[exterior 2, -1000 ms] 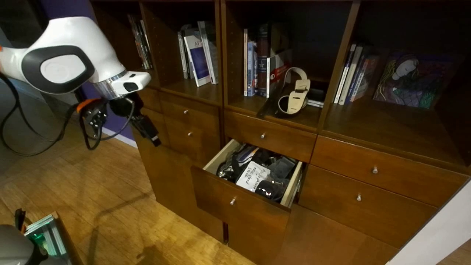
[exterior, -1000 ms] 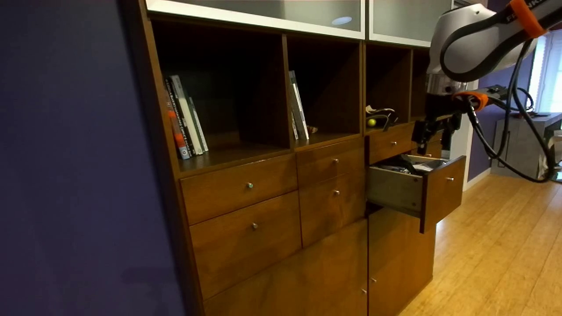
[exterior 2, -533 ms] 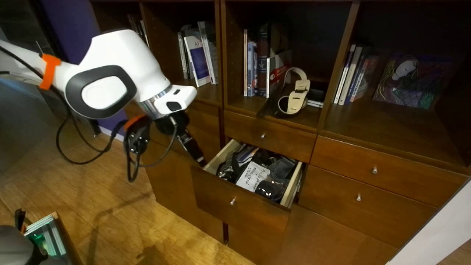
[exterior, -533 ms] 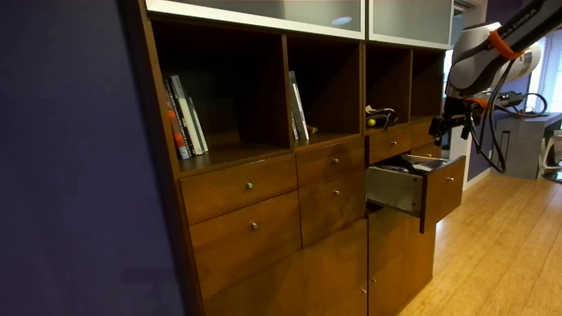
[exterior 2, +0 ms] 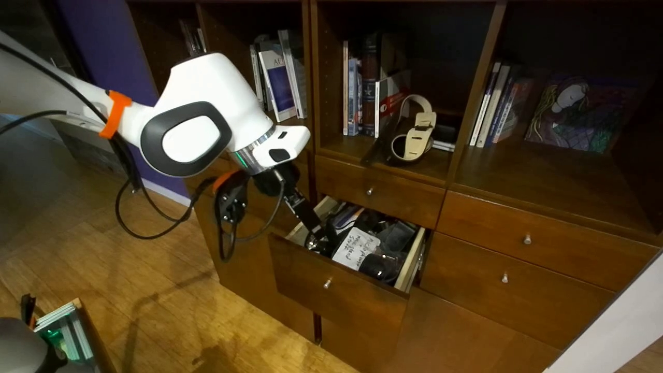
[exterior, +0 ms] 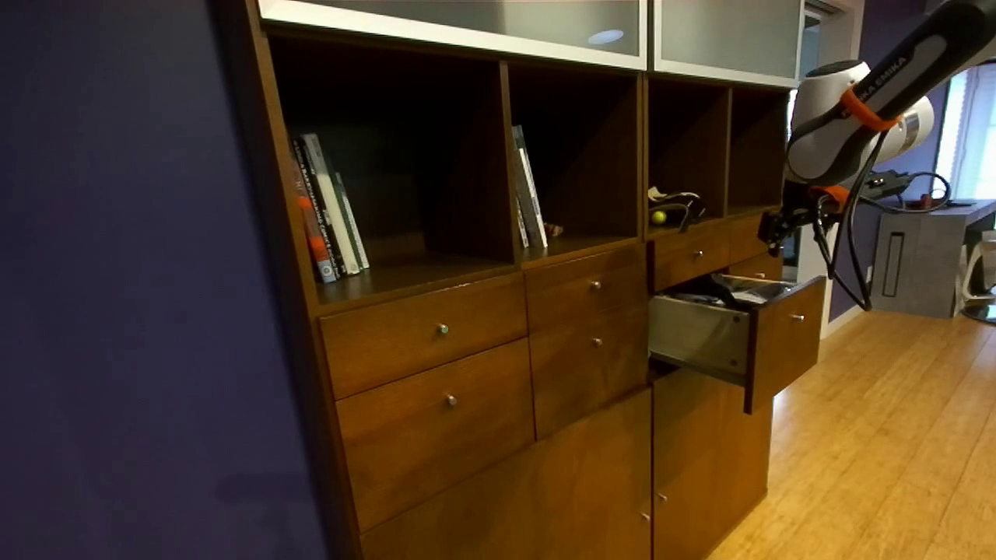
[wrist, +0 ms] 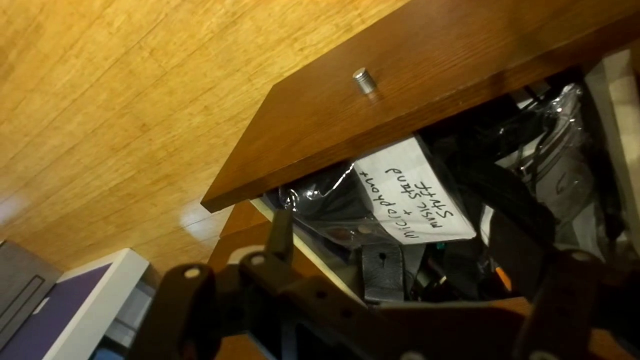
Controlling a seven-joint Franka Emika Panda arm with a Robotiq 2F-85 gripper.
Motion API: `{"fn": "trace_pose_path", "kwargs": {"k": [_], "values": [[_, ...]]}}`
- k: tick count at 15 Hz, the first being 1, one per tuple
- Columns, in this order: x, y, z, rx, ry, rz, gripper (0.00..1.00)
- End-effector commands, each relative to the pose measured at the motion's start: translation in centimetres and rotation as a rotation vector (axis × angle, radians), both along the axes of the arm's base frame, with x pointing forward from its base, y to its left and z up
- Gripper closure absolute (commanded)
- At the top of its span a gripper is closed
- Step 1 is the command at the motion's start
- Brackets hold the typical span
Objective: Remove the plastic from the open drawer and put it on the shelf above the open drawer.
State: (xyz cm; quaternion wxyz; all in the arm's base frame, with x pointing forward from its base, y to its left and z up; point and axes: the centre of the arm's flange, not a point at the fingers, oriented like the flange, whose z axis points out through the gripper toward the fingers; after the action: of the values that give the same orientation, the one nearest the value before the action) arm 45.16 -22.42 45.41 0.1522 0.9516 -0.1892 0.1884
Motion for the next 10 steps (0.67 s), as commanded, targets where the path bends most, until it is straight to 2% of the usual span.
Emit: {"fn": "trace_pose_path", "kwargs": {"k": [1, 4, 10], "values": [[1.0, -0.6, -0.4, 0.005, -0.006, -0.016, 0.00], [3.5, -2.6, -1.5, 0.062, -0.002, -0.035, 0.00], [8.1, -5.4, -4.5, 0.075, -0.062, -0.065, 0.00]]}}
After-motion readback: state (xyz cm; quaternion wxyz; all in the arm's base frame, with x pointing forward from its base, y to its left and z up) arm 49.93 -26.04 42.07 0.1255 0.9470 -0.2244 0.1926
